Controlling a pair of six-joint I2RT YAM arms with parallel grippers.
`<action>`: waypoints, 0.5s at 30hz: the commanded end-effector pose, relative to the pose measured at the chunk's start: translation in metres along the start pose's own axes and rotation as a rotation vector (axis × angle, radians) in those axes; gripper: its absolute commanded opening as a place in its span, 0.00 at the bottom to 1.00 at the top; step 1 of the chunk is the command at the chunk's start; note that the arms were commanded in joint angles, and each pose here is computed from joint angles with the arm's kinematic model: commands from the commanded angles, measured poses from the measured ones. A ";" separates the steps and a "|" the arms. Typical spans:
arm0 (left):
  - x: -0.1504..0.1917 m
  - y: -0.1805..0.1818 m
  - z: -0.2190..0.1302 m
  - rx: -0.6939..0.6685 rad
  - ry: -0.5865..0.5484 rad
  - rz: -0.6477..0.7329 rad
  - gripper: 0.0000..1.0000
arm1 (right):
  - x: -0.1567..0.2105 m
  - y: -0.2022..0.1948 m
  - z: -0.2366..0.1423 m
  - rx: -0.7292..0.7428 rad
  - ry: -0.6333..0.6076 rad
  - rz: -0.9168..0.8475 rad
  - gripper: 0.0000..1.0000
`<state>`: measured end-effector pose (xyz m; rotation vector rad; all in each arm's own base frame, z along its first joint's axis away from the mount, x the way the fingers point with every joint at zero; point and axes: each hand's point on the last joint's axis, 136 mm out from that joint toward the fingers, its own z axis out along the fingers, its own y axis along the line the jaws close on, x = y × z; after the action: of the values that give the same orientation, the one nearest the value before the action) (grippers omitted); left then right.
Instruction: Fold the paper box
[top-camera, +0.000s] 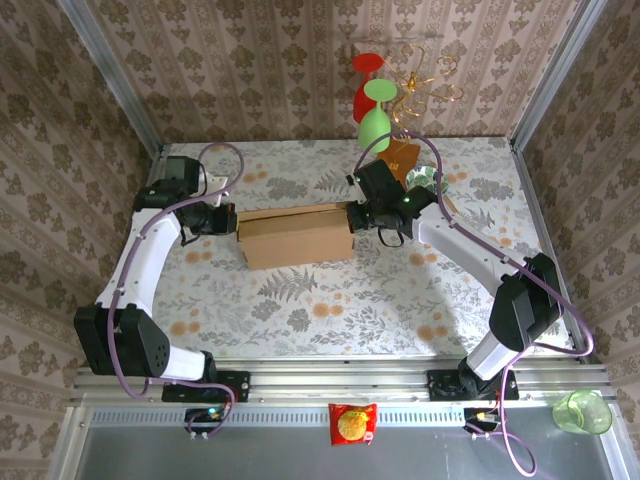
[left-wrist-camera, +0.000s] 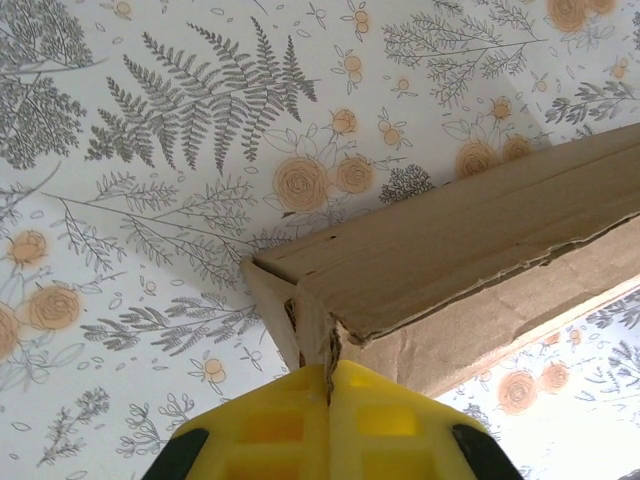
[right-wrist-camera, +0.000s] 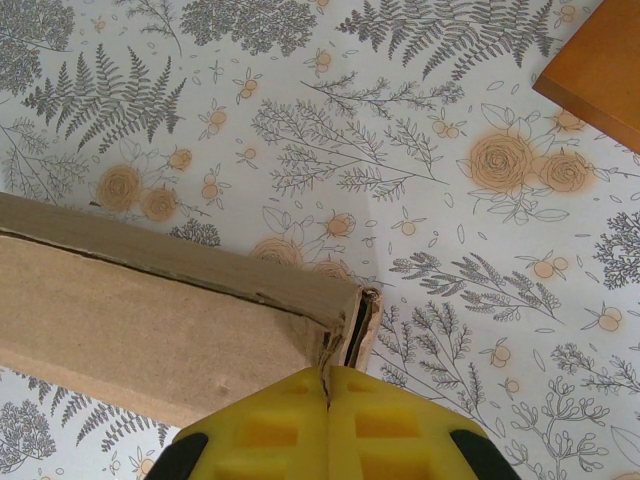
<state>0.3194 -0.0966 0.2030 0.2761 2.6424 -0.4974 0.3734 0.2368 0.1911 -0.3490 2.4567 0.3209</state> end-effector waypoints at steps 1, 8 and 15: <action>0.000 -0.014 0.000 0.059 0.022 -0.074 0.00 | 0.023 -0.003 0.011 0.016 0.097 -0.005 0.00; -0.002 -0.018 0.001 0.074 0.005 -0.162 0.00 | 0.022 -0.002 0.011 0.016 0.096 -0.001 0.00; -0.001 -0.014 0.006 0.051 -0.016 -0.172 0.00 | 0.023 -0.002 0.011 0.014 0.095 0.000 0.00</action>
<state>0.3214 -0.1027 0.2031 0.0678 2.6635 -0.5700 0.3736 0.2366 0.1907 -0.3440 2.4581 0.3205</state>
